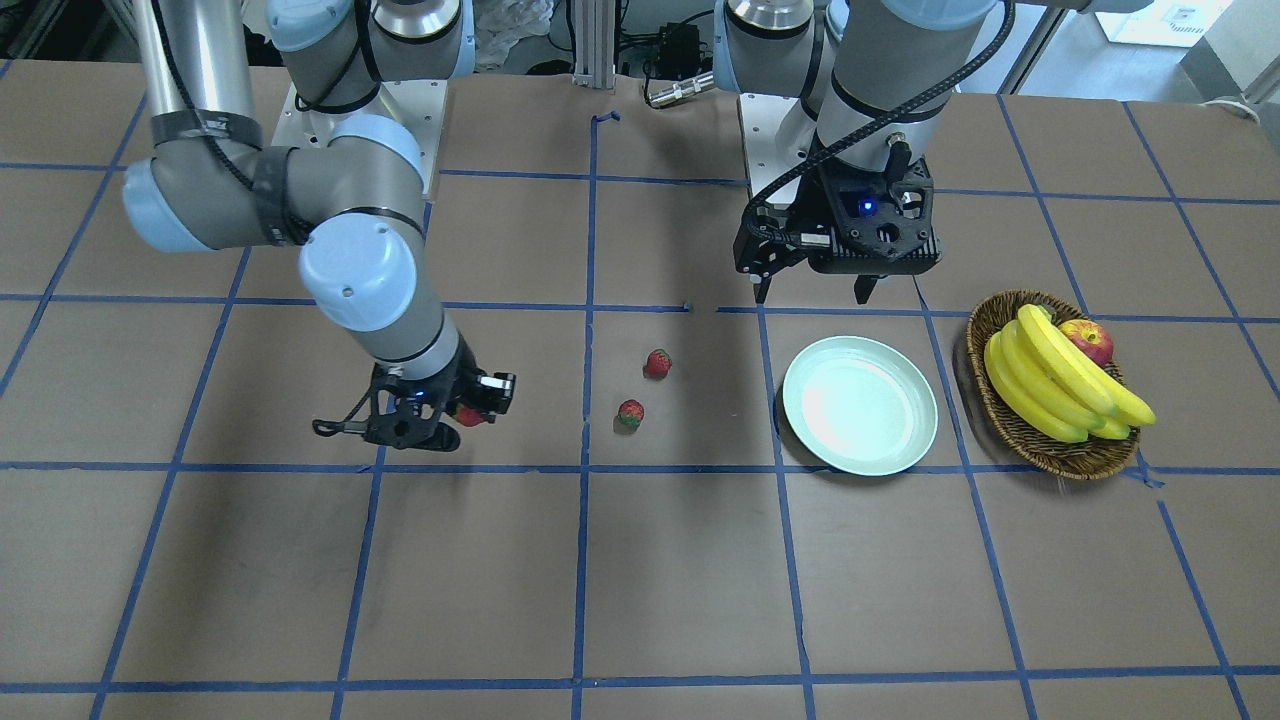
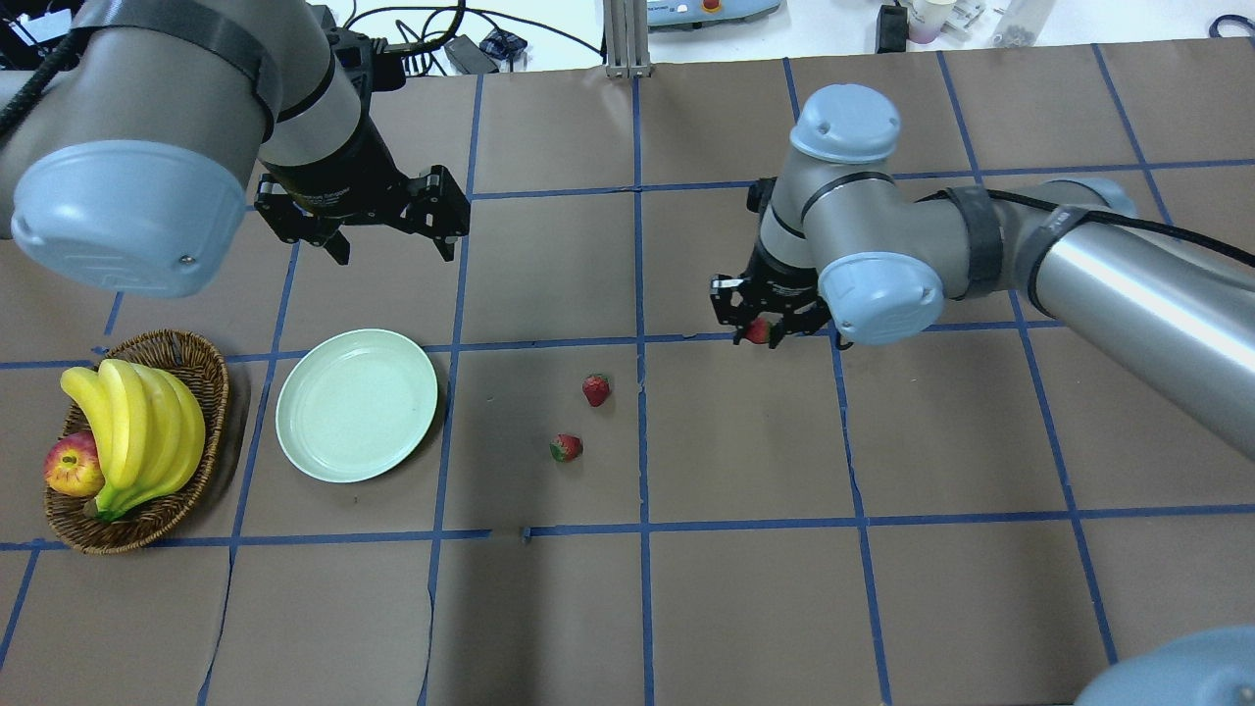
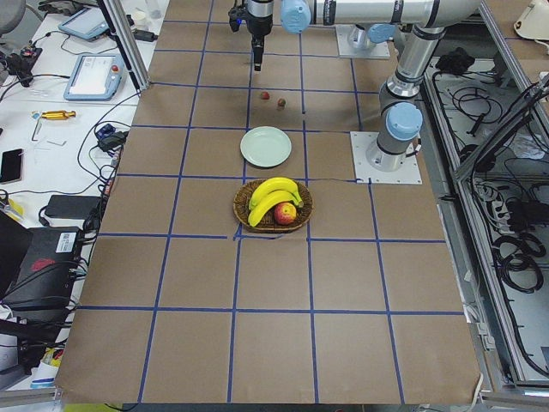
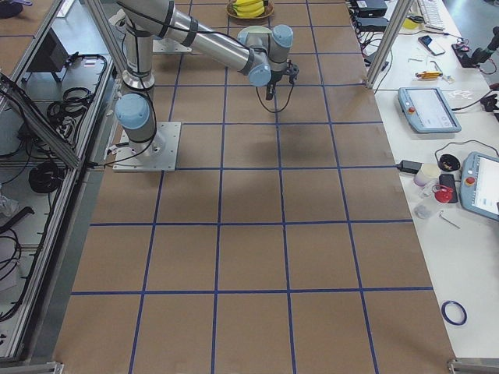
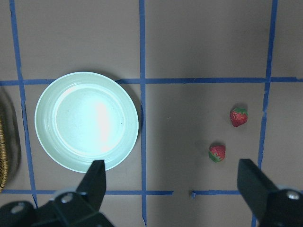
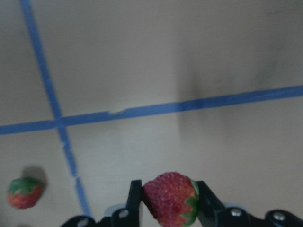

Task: Collect all strawberries into plate
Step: 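Carry the last strawberry to the others and release it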

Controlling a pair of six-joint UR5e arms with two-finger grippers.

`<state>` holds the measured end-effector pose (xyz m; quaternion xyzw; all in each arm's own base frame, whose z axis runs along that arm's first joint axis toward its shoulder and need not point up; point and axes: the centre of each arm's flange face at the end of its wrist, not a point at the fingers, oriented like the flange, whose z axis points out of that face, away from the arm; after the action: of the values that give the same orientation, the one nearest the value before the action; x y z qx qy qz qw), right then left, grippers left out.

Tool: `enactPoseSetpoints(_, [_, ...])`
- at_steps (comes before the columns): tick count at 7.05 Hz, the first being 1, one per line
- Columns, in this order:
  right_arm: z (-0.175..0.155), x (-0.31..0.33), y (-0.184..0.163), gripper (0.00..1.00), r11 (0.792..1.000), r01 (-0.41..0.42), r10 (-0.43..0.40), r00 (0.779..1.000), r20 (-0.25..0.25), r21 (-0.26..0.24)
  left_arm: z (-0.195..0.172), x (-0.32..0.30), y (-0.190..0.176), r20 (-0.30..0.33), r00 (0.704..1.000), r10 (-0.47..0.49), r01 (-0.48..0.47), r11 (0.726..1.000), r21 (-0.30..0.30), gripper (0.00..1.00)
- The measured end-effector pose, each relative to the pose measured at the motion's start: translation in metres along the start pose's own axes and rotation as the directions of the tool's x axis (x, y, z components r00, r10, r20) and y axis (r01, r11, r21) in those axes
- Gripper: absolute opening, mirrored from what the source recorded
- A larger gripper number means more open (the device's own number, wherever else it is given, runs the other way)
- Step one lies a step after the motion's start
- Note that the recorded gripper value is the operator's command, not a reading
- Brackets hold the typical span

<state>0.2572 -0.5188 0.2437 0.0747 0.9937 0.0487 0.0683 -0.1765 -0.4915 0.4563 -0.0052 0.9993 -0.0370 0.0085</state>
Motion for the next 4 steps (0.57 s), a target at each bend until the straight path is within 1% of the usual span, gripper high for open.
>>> enactPoseSetpoints(1, [0.011, -0.043, 0.029, 0.02, 1.000, -0.006, 0.007, 0.999, 0.035, -0.029, -0.001, -0.001, 0.000, 0.001, 1.000, 0.000, 0.000, 1.000, 0.002, 1.00])
enactPoseSetpoints(2, [0.025, -0.073, 0.054, 0.02, 0.998, 0.003, 0.000, 0.999, 0.054, -0.056, -0.002, -0.002, 0.000, 0.001, 1.000, 0.000, 0.000, 1.000, 0.003, 1.00])
enactPoseSetpoints(3, [0.042, -0.091, 0.072, 0.04, 0.997, 0.017, -0.012, 0.998, 0.067, -0.072, -0.003, -0.002, 0.001, 0.001, 1.000, -0.001, 0.001, 1.000, 0.005, 1.00])
enactPoseSetpoints(4, [0.059, -0.099, 0.083, 0.29, 0.997, 0.028, -0.022, 0.997, 0.076, -0.078, -0.003, -0.003, 0.001, 0.001, 1.000, -0.002, 0.002, 1.000, 0.005, 1.00])
